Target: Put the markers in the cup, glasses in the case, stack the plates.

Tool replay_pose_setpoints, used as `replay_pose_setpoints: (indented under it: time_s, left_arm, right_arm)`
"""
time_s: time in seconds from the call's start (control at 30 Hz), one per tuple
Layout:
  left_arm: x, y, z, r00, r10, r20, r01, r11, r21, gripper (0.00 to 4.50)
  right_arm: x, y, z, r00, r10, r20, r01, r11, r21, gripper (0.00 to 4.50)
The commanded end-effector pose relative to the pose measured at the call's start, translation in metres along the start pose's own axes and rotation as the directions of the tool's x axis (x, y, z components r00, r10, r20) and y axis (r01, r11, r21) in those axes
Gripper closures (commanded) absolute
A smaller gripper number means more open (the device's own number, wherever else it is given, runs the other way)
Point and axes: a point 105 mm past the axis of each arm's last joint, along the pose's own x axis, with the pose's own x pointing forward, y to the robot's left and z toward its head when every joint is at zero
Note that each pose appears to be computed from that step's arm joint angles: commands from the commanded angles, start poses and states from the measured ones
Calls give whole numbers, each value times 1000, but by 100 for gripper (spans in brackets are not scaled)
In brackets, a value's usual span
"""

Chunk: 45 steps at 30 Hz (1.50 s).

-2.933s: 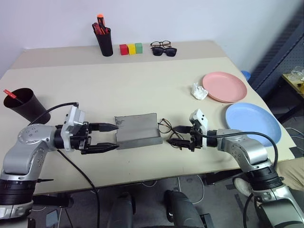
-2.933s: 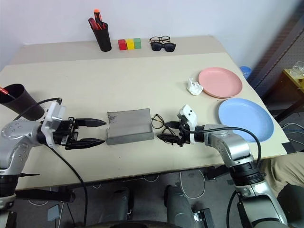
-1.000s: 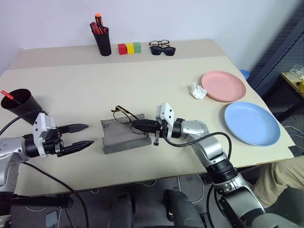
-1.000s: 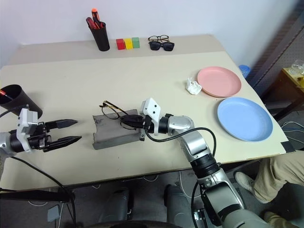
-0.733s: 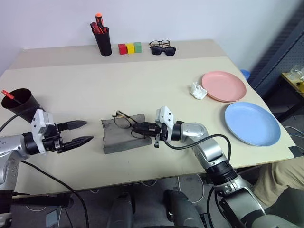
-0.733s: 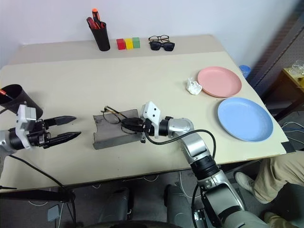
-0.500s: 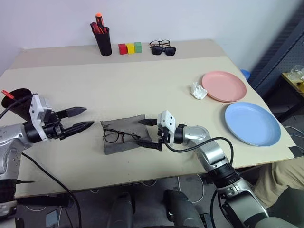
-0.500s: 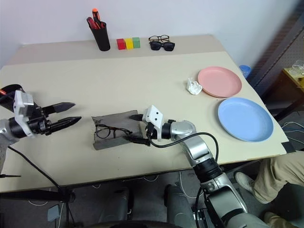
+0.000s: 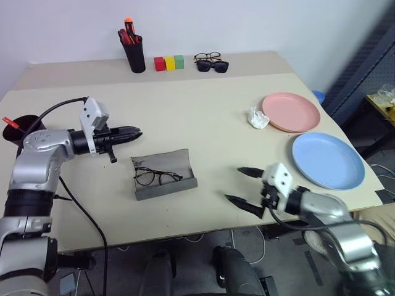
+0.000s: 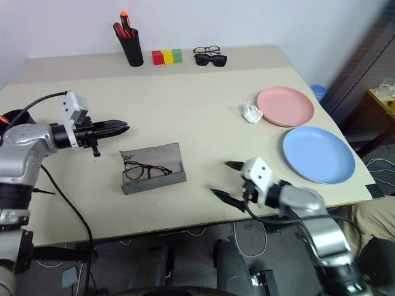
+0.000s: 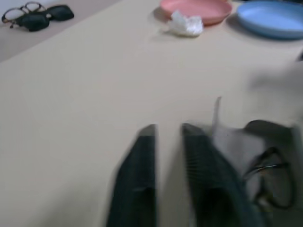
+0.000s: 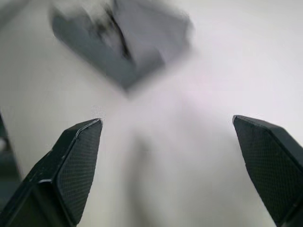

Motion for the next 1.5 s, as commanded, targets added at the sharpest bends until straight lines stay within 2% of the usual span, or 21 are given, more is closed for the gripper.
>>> replay_pose_setpoints:
  time_s: [0.03, 0.13, 0.3, 0.5, 0.67, 0.83, 1.2, 1.33, 1.5]
  left_arm:
    - [8, 10, 3, 999, -19, -48, 22, 998, 62, 443]
    - [23, 15, 0, 993, -56, -102, 65, 995, 81, 443]
    - [44, 3, -10, 958, -214, -193, 227, 973, 45, 443]
    - [39, -36, -38, 799, -483, -357, 488, 869, -83, 443]
    - [25, -59, -33, 759, -568, -317, 551, 821, -151, 443]
    - [14, -79, -42, 710, -623, -329, 599, 780, -183, 443]
    - [20, -98, -42, 703, -650, -287, 629, 758, -174, 443]
    - [27, -80, -34, 791, -562, -241, 550, 826, -121, 443]
    - [47, -52, 8, 900, -428, -79, 429, 903, -11, 443]
  right_arm:
    - [-25, 4, 7, 1000, -29, -8, 29, 998, -50, 0]
    - [-39, 12, 6, 999, -49, -19, 49, 999, -21, 0]
    - [-44, 16, 9, 996, -85, -9, 85, 996, -5, 0]
    - [-44, 10, 10, 992, -127, 8, 128, 992, -13, 0]
    - [-41, 7, 8, 989, -144, 18, 144, 989, -11, 0]
    - [-37, 6, 5, 989, -148, 27, 147, 989, 9, 0]
    - [-37, -4, -6, 983, -184, 18, 183, 982, 49, 0]
    - [-40, -10, -5, 976, -218, 27, 216, 974, 61, 0]
    - [-48, -36, -1, 943, -327, 56, 322, 943, 85, 0]
